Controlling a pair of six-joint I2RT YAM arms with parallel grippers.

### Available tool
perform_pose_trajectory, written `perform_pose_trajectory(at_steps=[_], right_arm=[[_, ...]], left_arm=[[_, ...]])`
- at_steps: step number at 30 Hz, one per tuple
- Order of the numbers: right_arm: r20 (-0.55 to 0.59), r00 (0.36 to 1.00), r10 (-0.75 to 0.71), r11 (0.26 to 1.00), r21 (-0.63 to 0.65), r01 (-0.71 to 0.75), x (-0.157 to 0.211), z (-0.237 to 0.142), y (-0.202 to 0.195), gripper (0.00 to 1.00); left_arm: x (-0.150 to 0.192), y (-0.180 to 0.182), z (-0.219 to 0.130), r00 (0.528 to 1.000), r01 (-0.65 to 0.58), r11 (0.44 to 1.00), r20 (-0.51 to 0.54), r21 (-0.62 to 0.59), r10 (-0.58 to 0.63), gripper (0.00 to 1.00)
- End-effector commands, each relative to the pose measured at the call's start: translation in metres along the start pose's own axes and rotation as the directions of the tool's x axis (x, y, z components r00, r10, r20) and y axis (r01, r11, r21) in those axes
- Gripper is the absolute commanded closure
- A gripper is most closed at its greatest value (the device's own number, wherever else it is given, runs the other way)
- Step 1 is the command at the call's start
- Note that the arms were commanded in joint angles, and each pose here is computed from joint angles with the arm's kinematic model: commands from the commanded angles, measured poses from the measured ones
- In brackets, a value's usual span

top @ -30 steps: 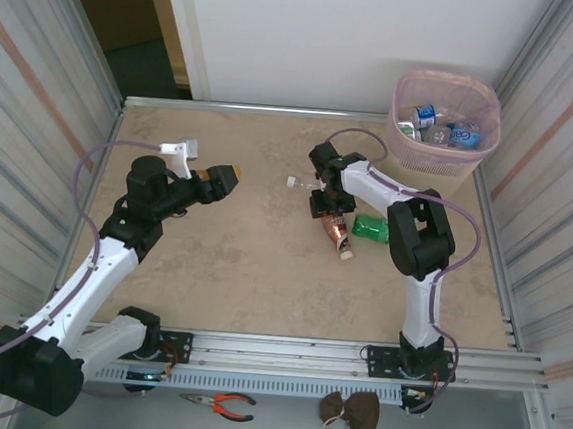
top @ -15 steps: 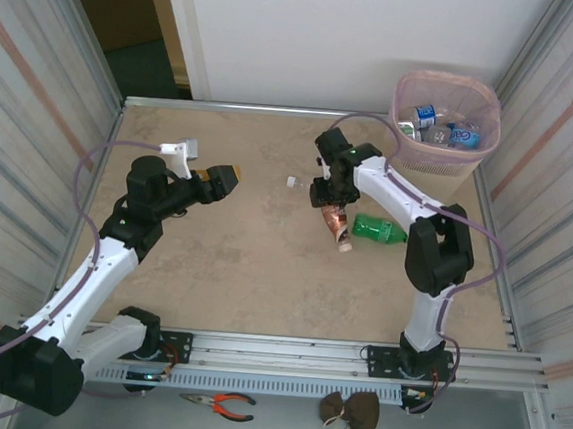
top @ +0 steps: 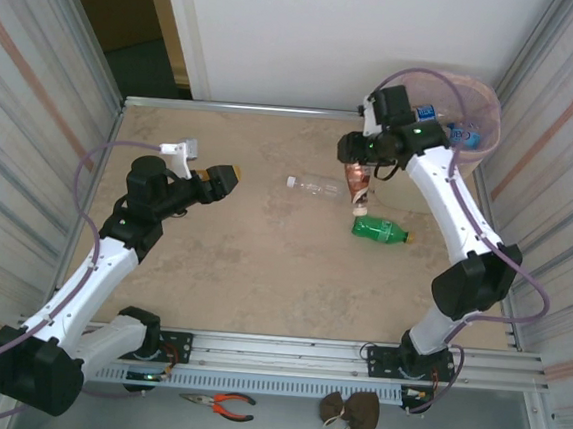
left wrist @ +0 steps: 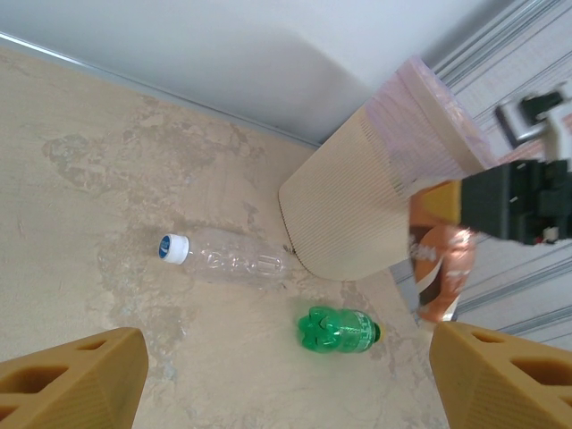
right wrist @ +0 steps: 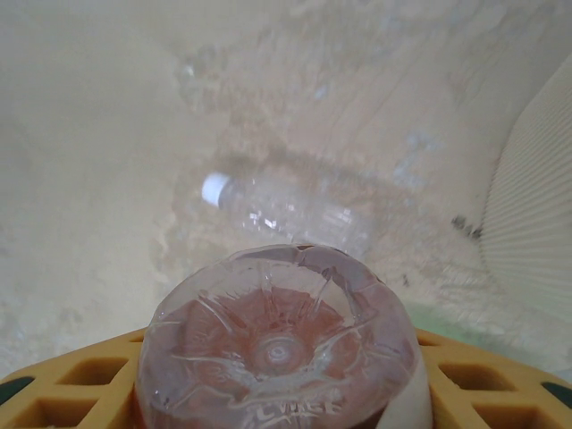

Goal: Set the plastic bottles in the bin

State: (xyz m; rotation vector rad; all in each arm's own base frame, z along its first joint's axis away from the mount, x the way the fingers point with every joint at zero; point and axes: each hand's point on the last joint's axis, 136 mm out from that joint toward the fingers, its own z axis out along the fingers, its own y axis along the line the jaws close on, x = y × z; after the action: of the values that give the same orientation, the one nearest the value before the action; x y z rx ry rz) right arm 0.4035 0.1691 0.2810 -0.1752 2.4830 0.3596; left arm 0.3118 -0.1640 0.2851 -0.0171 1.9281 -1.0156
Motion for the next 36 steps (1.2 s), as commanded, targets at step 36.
perform_pose_trajectory(at_steps=[36], right_arm=[[0.393,0.919,-0.005,0.894,0.413,-0.172,-0.144,-0.092,-0.267,0.52]], left_arm=[[-0.005,0.001,0.009,1.000,0.002,1.000,-0.006,0.022,-0.002,0.17]])
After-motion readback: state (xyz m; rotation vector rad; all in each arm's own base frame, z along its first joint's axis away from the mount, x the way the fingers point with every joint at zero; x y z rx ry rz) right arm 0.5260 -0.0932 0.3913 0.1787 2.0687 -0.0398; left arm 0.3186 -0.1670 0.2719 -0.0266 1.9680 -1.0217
